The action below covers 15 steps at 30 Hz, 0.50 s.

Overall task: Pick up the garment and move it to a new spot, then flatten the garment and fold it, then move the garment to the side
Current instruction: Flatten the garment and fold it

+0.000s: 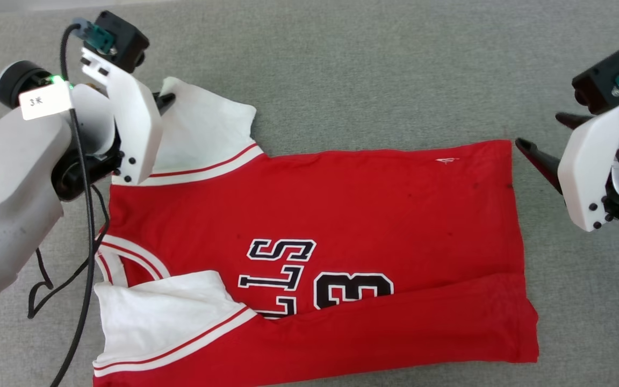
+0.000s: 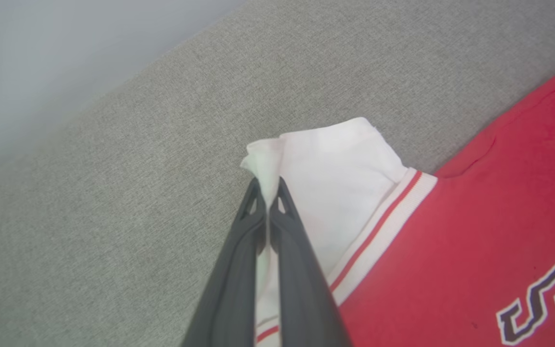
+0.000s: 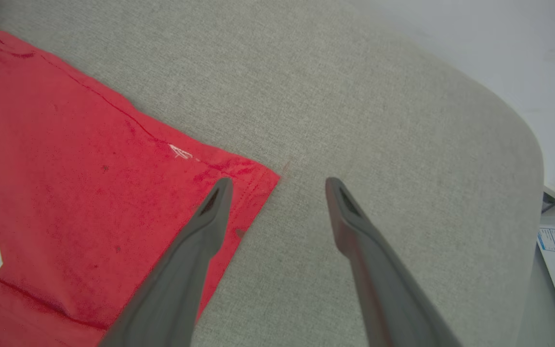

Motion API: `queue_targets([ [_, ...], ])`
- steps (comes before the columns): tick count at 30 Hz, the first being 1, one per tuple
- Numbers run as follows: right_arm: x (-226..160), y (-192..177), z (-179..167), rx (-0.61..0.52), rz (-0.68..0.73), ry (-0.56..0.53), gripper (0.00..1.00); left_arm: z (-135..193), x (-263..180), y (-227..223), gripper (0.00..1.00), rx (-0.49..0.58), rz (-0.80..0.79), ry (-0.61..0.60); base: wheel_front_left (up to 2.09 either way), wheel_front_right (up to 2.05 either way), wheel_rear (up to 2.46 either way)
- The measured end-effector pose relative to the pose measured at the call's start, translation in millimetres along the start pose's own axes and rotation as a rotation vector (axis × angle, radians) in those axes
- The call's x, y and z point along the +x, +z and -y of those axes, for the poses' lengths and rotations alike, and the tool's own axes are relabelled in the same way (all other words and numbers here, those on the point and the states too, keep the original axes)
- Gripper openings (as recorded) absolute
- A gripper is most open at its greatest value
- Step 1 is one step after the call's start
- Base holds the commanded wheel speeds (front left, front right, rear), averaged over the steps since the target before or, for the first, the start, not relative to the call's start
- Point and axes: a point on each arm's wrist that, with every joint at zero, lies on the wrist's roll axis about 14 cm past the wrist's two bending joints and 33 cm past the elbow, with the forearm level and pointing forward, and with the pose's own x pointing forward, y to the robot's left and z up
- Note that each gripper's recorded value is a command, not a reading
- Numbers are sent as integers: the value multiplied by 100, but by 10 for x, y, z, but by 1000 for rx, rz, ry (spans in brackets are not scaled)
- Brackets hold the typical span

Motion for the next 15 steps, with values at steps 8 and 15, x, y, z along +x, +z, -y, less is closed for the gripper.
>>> queue_targets([
  [8, 334, -356, -146, -17, -267, 78, 100, 5, 47, 38, 0, 17, 35, -15, 0, 0, 0],
  [15, 634, -634, -279, -26, -379, 117, 100, 2, 115, 13, 0, 22, 43, -27, 0, 0, 0],
])
